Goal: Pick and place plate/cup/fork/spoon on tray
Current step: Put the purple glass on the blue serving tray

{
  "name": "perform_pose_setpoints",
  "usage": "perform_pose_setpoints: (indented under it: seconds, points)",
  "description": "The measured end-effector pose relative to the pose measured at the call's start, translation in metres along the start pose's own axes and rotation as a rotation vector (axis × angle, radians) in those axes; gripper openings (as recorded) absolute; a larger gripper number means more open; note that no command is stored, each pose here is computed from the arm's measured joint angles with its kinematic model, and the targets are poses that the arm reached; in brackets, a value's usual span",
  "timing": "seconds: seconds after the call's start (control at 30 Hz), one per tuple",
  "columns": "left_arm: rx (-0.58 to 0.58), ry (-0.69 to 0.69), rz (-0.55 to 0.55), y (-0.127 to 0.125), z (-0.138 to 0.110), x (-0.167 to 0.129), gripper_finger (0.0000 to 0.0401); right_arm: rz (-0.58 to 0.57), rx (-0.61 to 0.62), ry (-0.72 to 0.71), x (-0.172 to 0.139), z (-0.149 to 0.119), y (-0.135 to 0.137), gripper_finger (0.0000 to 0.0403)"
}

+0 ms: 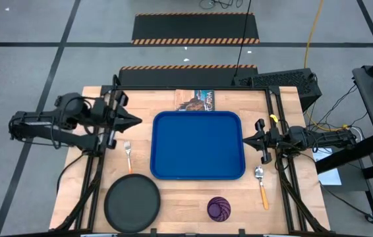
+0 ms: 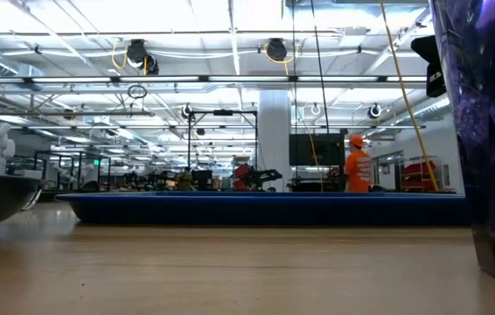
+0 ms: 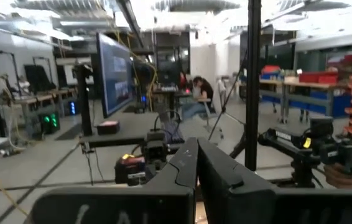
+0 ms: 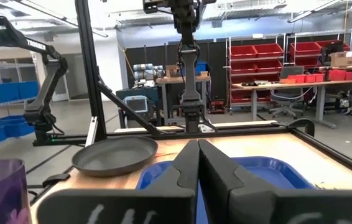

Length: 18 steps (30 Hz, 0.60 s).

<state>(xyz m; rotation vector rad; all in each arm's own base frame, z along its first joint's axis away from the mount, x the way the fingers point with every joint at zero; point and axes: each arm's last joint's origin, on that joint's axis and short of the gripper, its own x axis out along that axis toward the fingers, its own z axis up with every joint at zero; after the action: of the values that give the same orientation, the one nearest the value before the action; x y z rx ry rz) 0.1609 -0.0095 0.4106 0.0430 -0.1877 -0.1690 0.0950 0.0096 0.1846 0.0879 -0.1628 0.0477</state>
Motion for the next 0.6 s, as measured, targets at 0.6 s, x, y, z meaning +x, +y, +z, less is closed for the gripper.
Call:
perform_pose_setpoints:
  seconds: [0.6]
  points:
    - [0.015, 0.231, -0.156, -0.025, 0.027, 0.093, 0.0010, -0.001, 0.036, -0.004, 0.000, 0.000, 0.000, 0.0000]
